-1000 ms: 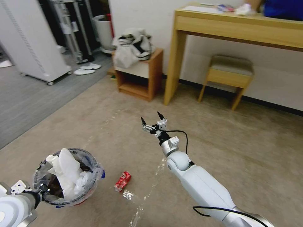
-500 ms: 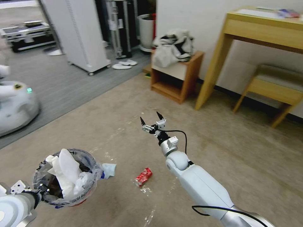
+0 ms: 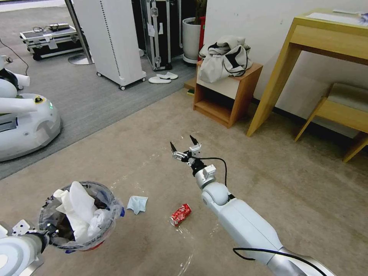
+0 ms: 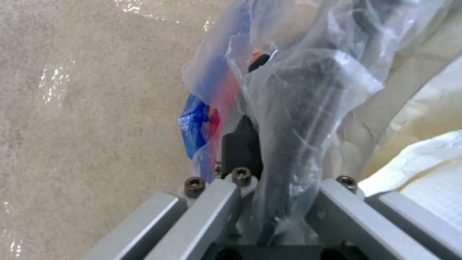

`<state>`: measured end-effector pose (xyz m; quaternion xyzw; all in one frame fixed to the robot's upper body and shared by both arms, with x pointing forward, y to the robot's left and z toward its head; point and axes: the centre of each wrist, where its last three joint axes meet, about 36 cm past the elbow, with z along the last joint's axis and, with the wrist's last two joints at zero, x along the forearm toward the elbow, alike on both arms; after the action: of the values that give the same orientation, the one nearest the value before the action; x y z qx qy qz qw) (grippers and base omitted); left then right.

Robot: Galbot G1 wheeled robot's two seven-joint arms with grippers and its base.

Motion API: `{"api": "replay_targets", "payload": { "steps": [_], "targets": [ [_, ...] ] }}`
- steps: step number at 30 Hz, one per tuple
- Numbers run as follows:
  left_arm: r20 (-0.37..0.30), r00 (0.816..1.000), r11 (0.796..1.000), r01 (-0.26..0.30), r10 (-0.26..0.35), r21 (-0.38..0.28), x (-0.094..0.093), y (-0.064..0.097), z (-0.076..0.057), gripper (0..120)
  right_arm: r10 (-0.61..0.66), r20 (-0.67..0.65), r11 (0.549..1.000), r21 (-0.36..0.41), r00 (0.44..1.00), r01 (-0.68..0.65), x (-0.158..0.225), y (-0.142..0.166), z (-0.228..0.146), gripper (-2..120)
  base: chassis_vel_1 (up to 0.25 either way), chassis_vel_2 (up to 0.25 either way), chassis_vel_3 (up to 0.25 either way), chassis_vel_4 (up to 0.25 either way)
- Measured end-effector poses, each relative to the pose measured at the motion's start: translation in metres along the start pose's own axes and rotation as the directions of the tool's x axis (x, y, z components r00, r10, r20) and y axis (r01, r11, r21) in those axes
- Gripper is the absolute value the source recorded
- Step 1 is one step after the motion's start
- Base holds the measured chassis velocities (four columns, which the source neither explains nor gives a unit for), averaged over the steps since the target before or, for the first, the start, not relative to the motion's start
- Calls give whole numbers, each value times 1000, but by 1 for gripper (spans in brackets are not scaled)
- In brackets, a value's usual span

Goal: Pick up the trash bin and place the garbage on the floor into it.

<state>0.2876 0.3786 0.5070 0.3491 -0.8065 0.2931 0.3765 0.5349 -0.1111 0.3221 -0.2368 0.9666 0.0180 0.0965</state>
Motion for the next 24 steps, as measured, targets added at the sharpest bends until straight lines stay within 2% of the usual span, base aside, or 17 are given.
{"api": "replay_targets", "payload": {
  "steps": [6, 15, 16, 17, 18, 19, 20, 21, 22, 23, 24],
  "targets": [
    [5, 1000, 1000, -4, 4, -1, -2, 0, -1, 0, 8, -19, 998, 57, 1000, -7, -2, -26, -4, 100, 0, 0, 0, 0],
    [6, 1000, 1000, -3, 3, -3, -4, 0, -2, 0, -22, -95, 996, 84, 995, 30, 20, -68, -7, 100, 0, 0, 0, 0],
    [5, 1000, 1000, -3, 4, -6, -4, 0, -2, 0, -84, -147, 991, 96, 986, 98, 33, -92, -6, 100, 0, 0, 0, 0],
    [6, 1000, 1000, -3, 4, -7, -4, 0, -2, 0, -110, -173, 986, 101, 979, 129, 37, -103, -6, 100, 0, 0, 0, 0],
    [7, 1000, 1000, -3, 3, -10, -4, 0, -3, 0, -206, -245, 965, 108, 948, 237, 48, -131, -2, 100, 0, 0, 0, 0],
    [7, 1000, 1000, -3, 3, -10, -4, 0, -3, 0, -206, -245, 965, 108, 948, 237, 48, -131, -2, 100, 0, 0, 0, 0],
    [8, 1000, 1000, -5, 5, -11, -4, 0, -3, 0, -273, -304, 942, 111, 913, 318, 54, -150, 6, 100, 0, 0, 0, 0],
    [7, 1000, 1000, -7, 7, -12, -4, -1, -3, 0, -384, -376, 889, 99, 843, 448, 58, -175, 17, 100, 0, 0, 0, 0],
    [7, 1000, 1000, -7, 7, -12, -4, -1, -3, 0, -384, -376, 889, 99, 843, 448, 58, -175, 17, 100, 0, 0, 0, 0],
    [5, 1000, 1000, -10, 10, -13, -4, -2, -3, 0, -445, -414, 844, 101, 794, 526, 58, -189, 23, 100, 0, 0, 0, 0],
    [5, 1000, 1000, -10, 10, -13, -4, -2, -3, 0, -445, -414, 844, 101, 794, 526, 58, -189, 23, 100, 0, 0, 0, 0]
  ]
}}
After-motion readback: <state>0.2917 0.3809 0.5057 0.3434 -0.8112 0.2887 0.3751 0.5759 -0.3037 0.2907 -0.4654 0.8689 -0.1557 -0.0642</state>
